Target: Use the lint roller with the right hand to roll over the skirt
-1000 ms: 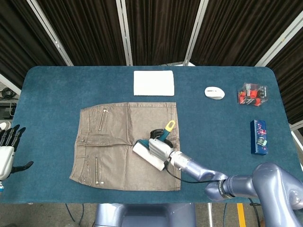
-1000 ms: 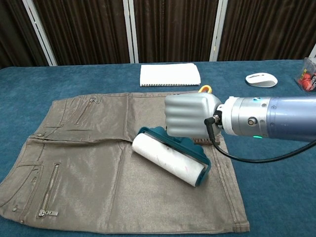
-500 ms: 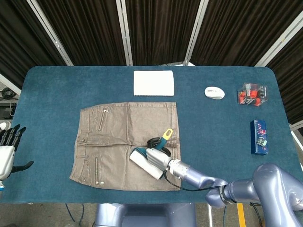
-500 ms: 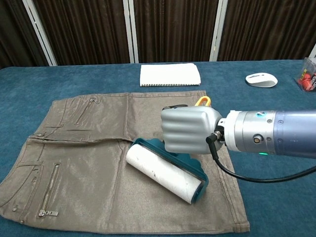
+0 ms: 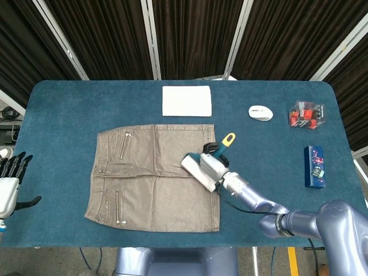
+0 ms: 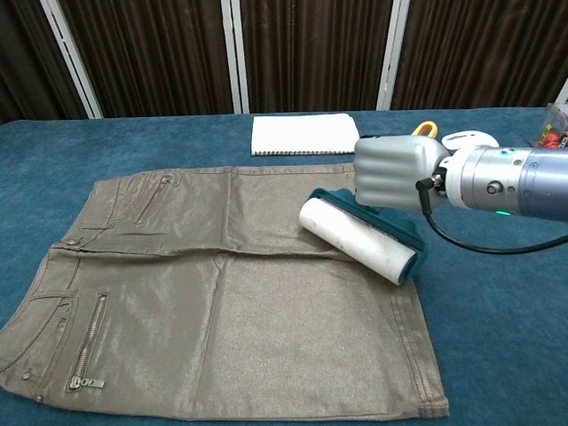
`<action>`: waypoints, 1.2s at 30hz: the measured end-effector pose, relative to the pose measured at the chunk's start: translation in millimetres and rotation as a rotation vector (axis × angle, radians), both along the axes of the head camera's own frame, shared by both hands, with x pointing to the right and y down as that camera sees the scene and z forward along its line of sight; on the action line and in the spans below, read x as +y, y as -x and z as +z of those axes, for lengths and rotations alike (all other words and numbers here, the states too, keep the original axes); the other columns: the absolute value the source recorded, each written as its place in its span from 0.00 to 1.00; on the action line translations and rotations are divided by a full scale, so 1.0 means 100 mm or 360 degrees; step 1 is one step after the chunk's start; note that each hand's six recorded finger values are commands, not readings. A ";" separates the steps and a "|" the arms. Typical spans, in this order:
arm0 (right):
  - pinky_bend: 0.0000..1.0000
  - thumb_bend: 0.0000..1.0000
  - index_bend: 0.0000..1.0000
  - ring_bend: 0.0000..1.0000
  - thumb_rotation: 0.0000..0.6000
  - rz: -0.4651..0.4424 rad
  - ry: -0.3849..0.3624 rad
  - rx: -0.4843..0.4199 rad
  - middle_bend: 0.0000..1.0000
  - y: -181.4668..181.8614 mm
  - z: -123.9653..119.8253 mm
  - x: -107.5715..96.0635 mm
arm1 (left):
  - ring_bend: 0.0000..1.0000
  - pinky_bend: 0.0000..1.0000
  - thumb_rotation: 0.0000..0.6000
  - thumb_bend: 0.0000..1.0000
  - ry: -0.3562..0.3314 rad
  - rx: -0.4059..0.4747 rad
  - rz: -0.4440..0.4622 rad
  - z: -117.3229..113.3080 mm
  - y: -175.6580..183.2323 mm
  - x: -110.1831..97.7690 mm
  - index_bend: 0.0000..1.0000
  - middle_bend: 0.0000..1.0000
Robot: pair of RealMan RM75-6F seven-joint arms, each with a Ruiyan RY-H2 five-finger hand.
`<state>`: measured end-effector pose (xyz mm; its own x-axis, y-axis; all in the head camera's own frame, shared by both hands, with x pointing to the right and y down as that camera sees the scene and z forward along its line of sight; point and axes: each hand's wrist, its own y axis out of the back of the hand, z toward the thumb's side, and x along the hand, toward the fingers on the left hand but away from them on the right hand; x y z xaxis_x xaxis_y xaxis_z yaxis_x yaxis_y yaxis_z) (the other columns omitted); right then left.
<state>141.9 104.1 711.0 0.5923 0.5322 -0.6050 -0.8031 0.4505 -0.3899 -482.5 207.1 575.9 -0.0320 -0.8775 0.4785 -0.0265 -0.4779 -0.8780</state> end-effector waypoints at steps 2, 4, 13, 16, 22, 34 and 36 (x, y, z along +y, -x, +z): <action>0.54 0.84 0.56 0.56 1.00 0.0030 -0.0012 0.0014 0.62 -0.07 0.02 -0.06 | 0.00 0.00 1.00 0.00 0.0004 -0.0002 0.0003 0.01 -0.01 0.00 0.00 0.00; 0.54 0.84 0.56 0.56 1.00 0.0040 -0.0010 0.0014 0.62 -0.10 0.03 -0.07 | 0.00 0.00 1.00 0.00 0.0005 -0.0002 0.0004 0.01 -0.01 0.00 0.00 0.00; 0.54 0.84 0.56 0.56 1.00 -0.0096 0.0052 -0.0092 0.62 0.16 -0.03 0.24 | 0.00 0.00 1.00 0.00 -0.0008 0.0004 -0.0005 -0.01 0.00 0.00 0.00 0.00; 0.54 0.84 0.56 0.56 1.00 -0.0148 0.0081 -0.0124 0.62 0.24 -0.07 0.38 | 0.00 0.00 1.00 0.00 -0.0011 0.0009 -0.0009 -0.02 0.01 -0.01 0.00 0.00; 0.54 0.84 0.56 0.57 1.00 -0.0279 0.0151 -0.0191 0.62 0.39 -0.15 0.72 | 0.00 0.00 1.00 0.00 -0.0018 0.0015 -0.0012 -0.04 0.02 -0.01 0.00 0.00; 0.55 0.84 0.56 0.57 1.00 -0.0382 0.0234 -0.0274 0.62 0.49 -0.25 1.04 | 0.00 0.00 1.00 0.00 -0.0012 0.0010 -0.0010 -0.03 0.02 -0.01 0.00 0.00; 0.55 0.84 0.56 0.57 1.00 -0.0373 0.0228 -0.0274 0.62 0.49 -0.24 1.02 | 0.00 0.00 1.00 0.00 -0.0011 0.0010 -0.0010 -0.03 0.02 -0.01 0.00 0.00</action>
